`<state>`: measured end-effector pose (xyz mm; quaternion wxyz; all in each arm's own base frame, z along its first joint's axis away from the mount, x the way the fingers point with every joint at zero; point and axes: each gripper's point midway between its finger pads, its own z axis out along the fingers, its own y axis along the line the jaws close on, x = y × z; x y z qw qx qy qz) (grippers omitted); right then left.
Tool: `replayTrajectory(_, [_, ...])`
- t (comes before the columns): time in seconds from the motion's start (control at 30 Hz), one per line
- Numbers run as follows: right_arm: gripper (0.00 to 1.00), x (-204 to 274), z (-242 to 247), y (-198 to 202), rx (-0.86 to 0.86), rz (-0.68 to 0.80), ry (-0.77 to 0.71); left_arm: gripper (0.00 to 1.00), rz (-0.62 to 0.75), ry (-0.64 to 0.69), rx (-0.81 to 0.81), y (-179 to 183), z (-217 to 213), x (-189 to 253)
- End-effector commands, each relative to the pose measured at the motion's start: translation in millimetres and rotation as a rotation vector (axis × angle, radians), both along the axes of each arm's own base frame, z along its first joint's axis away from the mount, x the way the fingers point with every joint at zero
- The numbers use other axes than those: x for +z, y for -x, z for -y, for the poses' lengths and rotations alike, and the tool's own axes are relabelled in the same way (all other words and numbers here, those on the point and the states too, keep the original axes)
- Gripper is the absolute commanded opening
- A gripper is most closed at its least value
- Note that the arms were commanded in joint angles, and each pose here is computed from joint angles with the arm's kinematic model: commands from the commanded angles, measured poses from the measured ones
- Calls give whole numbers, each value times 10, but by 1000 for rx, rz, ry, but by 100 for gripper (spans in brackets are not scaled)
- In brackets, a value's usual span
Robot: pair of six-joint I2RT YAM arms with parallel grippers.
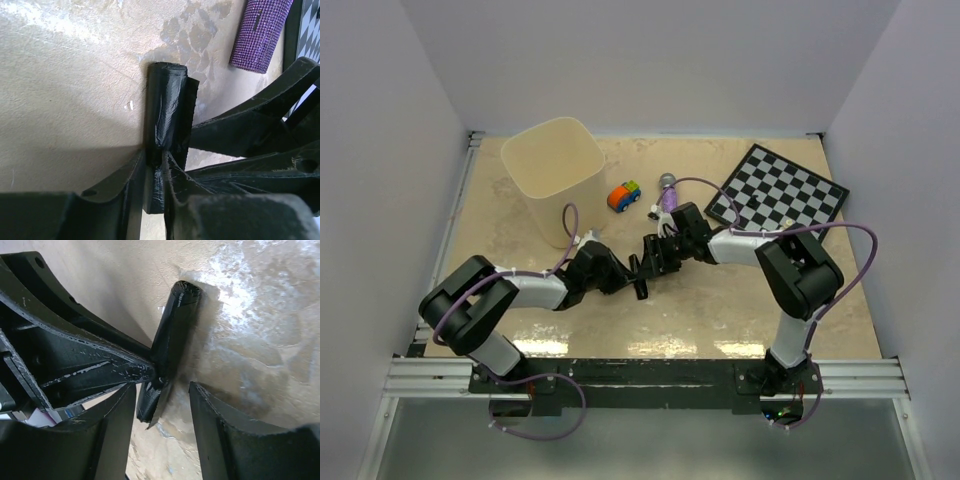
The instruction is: Put the trash bags into the trash bin
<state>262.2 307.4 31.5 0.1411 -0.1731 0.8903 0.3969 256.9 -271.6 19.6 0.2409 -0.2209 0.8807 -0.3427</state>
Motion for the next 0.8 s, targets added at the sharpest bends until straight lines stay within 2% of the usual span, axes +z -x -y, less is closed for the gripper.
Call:
replayTrajectory(0.0, [49, -62, 5, -130, -60, 18, 42, 22, -118, -154, 25, 263, -339, -473])
replayTrajectory(0.3, [27, -261, 43, -196, -91, 17, 86, 20, -97, -170, 27, 240, -370, -480])
replayTrajectory(0.37, [9, -244, -10, -219, -62, 31, 64, 20, -84, -177, 19, 222, -382, -468])
replayTrajectory(0.4, [3, -212, -42, -208, -31, 38, 48, 24, -75, -179, 15, 204, -396, -452])
replayTrajectory(0.43, [0, -119, -99, -208, 4, 53, 13, 32, -58, -186, -5, 184, -402, -427])
replayTrajectory(0.53, [0, 295, -173, -219, 118, 161, -58, 50, 45, -179, -76, 55, -424, -216])
replayTrajectory(0.6, [0, 571, -174, -155, 179, 212, -91, 61, 122, -158, -177, 73, -367, -34])
replayTrajectory(0.77, [0, 960, -115, 116, 300, 209, -140, 65, 224, -145, -241, 172, -433, 79])
